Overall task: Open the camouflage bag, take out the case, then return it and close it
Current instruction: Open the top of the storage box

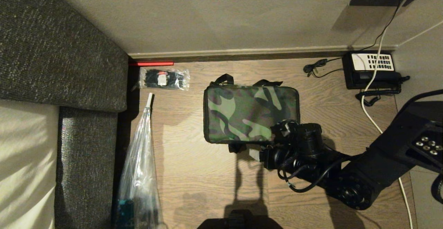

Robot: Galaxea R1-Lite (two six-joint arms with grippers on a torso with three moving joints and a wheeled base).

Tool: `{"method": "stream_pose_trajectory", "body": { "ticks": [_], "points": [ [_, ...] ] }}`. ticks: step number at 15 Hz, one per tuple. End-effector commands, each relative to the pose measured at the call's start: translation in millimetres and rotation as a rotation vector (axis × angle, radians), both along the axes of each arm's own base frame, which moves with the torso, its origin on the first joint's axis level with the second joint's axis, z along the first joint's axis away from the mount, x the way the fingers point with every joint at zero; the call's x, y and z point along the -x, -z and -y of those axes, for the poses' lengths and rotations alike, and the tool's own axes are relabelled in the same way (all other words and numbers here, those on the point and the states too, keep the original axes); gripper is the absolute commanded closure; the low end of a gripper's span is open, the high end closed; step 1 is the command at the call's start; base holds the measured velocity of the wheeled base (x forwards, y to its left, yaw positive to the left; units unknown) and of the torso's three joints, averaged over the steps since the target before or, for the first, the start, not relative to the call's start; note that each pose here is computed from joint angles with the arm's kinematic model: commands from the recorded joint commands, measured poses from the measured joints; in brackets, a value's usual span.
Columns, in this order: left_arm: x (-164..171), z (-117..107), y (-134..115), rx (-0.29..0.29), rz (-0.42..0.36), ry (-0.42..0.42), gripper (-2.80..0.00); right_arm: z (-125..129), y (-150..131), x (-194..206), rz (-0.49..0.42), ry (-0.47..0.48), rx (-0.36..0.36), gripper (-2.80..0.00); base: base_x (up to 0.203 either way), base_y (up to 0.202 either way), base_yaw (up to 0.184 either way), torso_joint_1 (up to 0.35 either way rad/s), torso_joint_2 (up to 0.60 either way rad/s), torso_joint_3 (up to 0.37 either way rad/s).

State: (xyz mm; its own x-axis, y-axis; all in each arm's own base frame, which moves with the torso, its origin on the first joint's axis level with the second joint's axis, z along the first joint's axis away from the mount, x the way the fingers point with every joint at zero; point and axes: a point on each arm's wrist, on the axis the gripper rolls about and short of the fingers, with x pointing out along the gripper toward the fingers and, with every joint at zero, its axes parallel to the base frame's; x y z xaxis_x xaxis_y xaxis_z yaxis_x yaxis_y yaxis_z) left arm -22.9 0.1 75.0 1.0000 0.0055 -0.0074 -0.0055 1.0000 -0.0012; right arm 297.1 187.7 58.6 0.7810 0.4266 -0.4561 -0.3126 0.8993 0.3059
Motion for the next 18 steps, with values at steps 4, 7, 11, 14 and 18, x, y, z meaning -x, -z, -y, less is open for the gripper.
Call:
{"method": "stream_pose_trajectory", "body": {
  "ticks": [4, 7, 11, 14, 18],
  "points": [
    [0.1, 0.0, 0.1, 0.000, 0.001, -0.001, 0.00, 1.1, -12.6, -1.0, 0.055, 0.010, -0.025, -2.80, 0.000, 0.000, 0.000, 0.000, 0.00, 0.000],
    [0.0, 0.0, 0.1, 0.000, 0.000, -0.001, 0.00, -3.2, -3.9, -7.6, 0.065, 0.015, -0.032, -2.80, 0.000, 0.000, 0.000, 0.000, 0.00, 0.000],
    [0.0, 0.0, 0.1, 0.000, 0.000, -0.001, 0.00, -8.8, 5.9, -18.8, 0.093, 0.071, -0.022, -2.80, 0.000, 0.000, 0.000, 0.000, 0.00, 0.000],
    [0.1, 0.0, 0.1, 0.000, 0.001, -0.001, 0.00, -12.2, 12.1, -24.3, 0.102, 0.090, -0.023, -2.80, 0.000, 0.000, 0.000, 0.000, 0.00, 0.000],
    [0.1, 0.0, 0.1, 0.000, 0.001, -0.001, 0.00, -18.6, 20.9, -22.6, 0.047, 0.105, -0.089, -2.80, 0.000, 0.000, 0.000, 0.000, 0.00, 0.000]
  ]
}}
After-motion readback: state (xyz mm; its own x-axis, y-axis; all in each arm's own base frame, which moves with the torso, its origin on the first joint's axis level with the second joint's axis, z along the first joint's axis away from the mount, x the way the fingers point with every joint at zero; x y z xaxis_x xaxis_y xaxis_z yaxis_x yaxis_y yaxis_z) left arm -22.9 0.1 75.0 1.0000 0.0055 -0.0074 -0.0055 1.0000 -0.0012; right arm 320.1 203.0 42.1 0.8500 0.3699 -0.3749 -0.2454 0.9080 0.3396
